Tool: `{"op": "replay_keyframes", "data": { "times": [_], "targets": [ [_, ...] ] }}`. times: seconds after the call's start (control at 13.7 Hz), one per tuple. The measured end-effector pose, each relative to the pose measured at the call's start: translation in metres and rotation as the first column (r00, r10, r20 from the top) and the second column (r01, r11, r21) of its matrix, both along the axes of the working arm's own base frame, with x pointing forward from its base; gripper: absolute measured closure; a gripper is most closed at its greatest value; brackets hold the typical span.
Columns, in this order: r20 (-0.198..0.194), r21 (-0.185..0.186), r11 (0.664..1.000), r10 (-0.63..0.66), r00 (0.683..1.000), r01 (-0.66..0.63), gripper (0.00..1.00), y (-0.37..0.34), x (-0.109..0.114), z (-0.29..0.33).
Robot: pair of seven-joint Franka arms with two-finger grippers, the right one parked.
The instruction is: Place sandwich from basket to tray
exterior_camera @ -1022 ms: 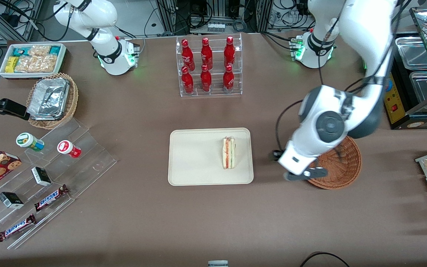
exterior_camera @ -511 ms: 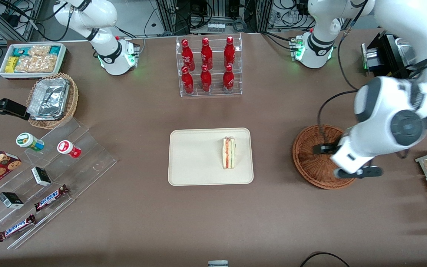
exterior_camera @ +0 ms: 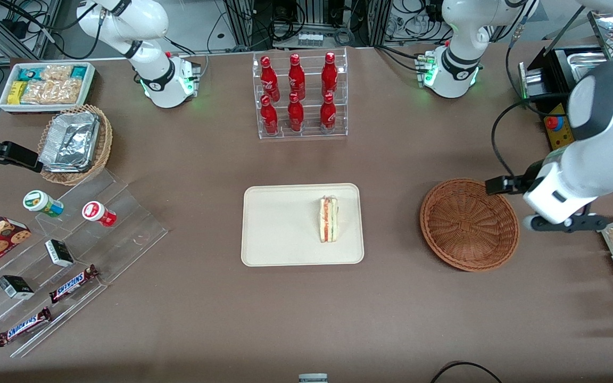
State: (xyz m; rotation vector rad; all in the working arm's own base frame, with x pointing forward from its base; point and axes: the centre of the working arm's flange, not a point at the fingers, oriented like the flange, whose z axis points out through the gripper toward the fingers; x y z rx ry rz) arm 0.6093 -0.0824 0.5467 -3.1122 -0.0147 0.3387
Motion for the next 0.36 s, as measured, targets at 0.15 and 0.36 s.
{"op": "replay_keyframes", "data": {
  "times": [0.15,0.36],
  "targets": [
    [0.005,0.011,1.0,0.014,1.0,-0.015,0.0,0.016,-0.016,0.031],
    [0.01,0.015,1.0,-0.002,1.0,0.002,0.0,0.04,-0.041,0.063]
  ]
}}
